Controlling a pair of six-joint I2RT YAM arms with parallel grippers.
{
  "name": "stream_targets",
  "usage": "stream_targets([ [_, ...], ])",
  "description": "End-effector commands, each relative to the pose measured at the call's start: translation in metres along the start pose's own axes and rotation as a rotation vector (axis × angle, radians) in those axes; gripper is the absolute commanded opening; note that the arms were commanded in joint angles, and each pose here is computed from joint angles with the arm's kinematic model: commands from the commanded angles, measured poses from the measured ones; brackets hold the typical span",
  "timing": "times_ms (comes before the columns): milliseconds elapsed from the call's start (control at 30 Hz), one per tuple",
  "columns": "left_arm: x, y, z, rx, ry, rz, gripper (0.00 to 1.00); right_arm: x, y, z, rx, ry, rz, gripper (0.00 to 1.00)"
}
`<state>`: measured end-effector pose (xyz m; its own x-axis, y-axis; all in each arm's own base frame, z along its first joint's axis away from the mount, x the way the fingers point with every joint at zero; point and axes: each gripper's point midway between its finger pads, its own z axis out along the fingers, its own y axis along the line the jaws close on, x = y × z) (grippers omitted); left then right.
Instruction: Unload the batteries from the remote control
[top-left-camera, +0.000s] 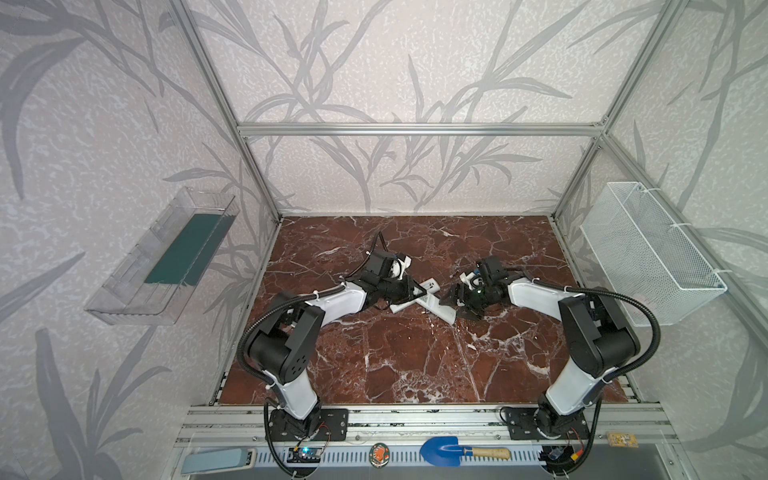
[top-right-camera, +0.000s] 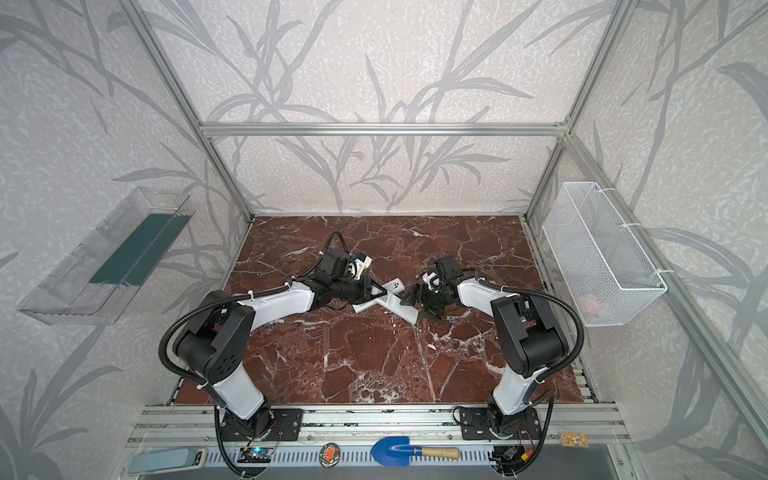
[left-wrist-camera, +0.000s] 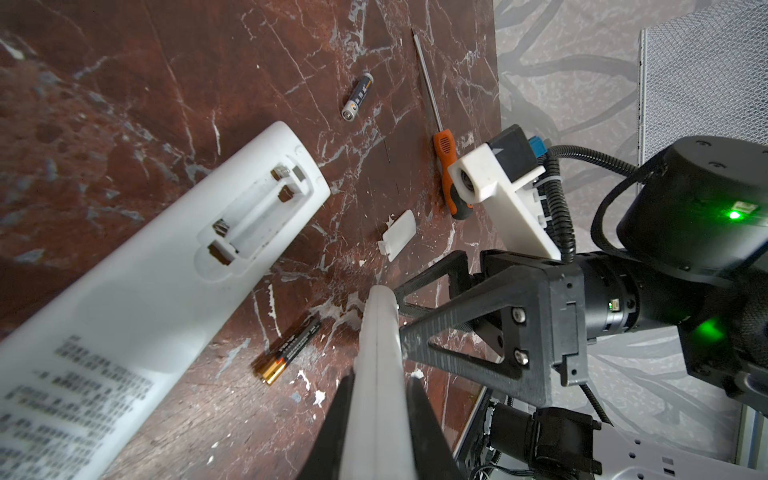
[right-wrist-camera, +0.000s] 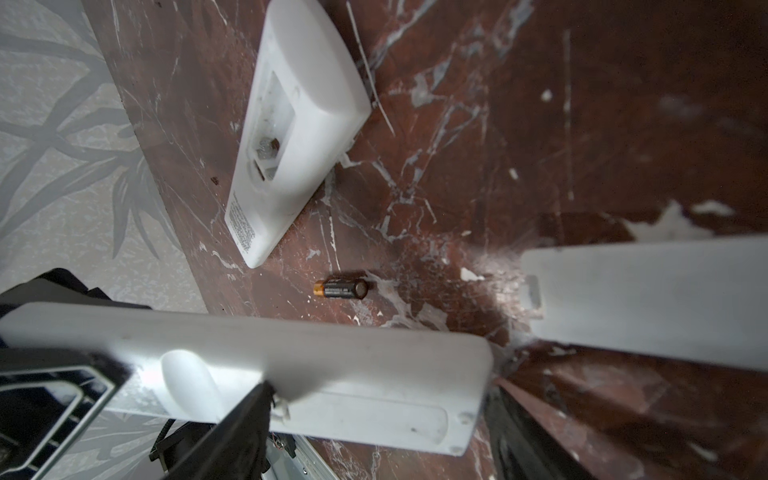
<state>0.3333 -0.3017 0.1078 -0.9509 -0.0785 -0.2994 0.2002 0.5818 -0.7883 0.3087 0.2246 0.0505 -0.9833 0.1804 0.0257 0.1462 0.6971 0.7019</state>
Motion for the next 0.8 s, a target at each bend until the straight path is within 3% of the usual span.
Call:
stream_targets([
  [0,-0.001,-0.009,0.005,0.015,0.01,0.025,0.0,0.018,-0.024,0.014,0.079,0.06,0.004,0.78],
  [633,0.0,-0.011,0.01,0.012,0.017,0.029,0.0,0.032,-0.02,0.024,0.101,0.104,-0.075,0.81],
  [767,0.0,-0.012,0.011,0.011,0.016,0.032,0.0,0.034,-0.032,0.024,0.167,0.12,-0.056,0.79],
])
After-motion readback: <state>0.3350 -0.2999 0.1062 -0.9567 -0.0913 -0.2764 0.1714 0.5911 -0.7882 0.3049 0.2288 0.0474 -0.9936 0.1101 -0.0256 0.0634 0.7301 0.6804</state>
